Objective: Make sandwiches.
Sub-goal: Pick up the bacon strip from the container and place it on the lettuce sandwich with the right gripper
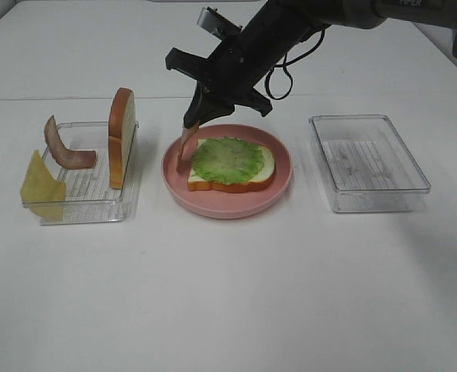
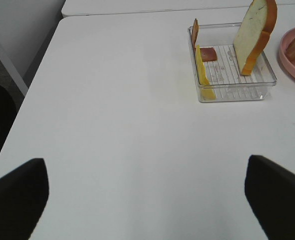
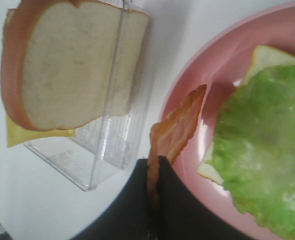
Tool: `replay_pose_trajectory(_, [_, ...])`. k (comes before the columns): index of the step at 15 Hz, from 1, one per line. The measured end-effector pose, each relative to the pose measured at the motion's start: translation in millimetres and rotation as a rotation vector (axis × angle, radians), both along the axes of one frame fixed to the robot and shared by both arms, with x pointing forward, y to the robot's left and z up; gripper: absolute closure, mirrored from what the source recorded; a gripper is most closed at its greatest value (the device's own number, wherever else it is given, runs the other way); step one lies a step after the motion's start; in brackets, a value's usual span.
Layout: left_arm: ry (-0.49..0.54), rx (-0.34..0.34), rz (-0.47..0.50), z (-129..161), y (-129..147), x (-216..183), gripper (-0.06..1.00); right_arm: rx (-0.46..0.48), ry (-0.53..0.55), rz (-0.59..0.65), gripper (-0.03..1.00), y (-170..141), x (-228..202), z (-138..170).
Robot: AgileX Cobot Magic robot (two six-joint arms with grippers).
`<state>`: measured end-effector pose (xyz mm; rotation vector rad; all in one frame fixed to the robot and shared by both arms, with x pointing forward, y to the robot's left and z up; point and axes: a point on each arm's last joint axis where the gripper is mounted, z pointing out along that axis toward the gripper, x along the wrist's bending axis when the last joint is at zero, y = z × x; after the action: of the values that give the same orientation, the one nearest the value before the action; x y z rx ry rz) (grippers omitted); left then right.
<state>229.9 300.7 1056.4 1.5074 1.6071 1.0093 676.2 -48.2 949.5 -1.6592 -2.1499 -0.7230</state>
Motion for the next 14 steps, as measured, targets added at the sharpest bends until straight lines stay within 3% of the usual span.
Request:
replay_pose_trajectory(1, [0.0,0.0,0.0,0,0,0,-0.05,-0.09,-0.014,0.0,0.95,-11,3,-3])
replay_pose_trajectory(8, [0.0,0.0,0.0,0,0,0,-0.05,-0.343,-0.049,-0.021,0.95,-43,12,-11])
replay_pose_trajectory(14, [0.0,0.0,0.0,0,0,0,-0.05,-0.366,-0.05,-0.021,0.93,-45,12,-12])
